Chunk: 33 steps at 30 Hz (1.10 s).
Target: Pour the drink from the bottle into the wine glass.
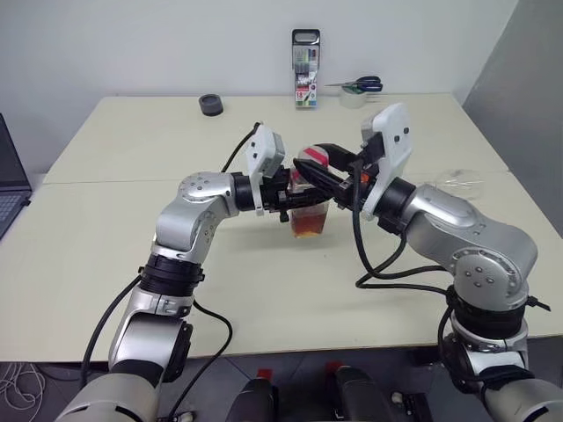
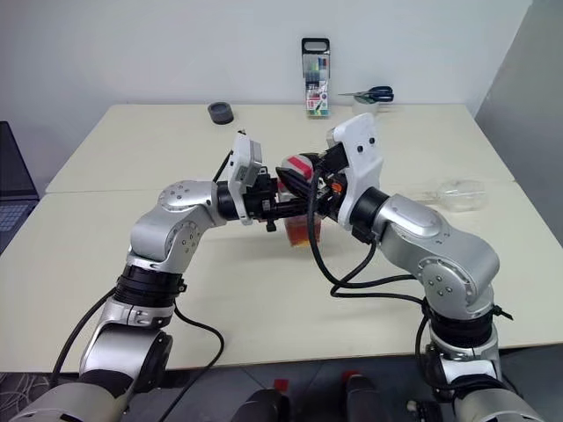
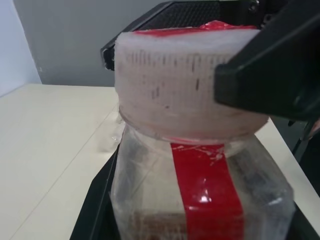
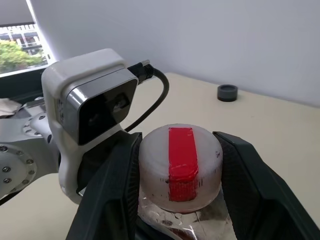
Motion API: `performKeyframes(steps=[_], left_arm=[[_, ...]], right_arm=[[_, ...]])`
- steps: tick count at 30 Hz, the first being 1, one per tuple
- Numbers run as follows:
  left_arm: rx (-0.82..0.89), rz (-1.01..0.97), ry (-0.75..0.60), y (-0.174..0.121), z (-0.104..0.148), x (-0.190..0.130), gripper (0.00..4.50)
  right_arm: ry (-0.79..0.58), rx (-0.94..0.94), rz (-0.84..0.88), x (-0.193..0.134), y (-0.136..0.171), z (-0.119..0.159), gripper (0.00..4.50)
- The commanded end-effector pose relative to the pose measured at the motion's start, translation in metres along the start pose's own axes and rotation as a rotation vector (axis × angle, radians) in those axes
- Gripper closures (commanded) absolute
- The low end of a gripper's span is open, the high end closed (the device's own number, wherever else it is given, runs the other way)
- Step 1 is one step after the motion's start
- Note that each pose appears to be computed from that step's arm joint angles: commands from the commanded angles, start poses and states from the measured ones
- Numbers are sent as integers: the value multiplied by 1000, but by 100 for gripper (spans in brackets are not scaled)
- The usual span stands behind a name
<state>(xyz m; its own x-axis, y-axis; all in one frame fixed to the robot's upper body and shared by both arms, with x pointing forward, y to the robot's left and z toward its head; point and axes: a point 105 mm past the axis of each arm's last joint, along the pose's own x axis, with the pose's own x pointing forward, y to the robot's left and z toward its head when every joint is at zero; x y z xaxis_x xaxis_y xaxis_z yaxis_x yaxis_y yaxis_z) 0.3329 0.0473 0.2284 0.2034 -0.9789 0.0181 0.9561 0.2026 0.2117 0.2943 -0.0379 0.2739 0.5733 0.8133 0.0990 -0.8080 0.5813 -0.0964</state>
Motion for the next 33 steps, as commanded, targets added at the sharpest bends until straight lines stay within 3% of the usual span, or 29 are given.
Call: performKeyframes(steps=[1, 5, 10, 17, 18, 25, 33], left_arm=[[44, -78, -31, -22, 16, 6, 273], [68, -231, -54, -58, 30, 16, 273], [75, -229, -59, -54, 36, 18, 273], [70, -166, -49, -38, 35, 8, 273], [67, -156, -45, -37, 33, 6, 273], [53, -77, -40, -21, 26, 2, 273], [63, -47, -59, -13, 24, 11, 273]], right_arm=[[-104, -63, 182, -12, 7, 37, 262], [-16, -30, 483, -19, 17, 43, 262], [74, -15, 610, -22, 15, 35, 262], [68, 21, 454, -45, -10, 35, 15], [62, 22, 425, -47, -10, 35, 3], [30, -18, 230, -55, 8, 29, 3], [-37, -83, 5, -23, 3, 29, 3]])
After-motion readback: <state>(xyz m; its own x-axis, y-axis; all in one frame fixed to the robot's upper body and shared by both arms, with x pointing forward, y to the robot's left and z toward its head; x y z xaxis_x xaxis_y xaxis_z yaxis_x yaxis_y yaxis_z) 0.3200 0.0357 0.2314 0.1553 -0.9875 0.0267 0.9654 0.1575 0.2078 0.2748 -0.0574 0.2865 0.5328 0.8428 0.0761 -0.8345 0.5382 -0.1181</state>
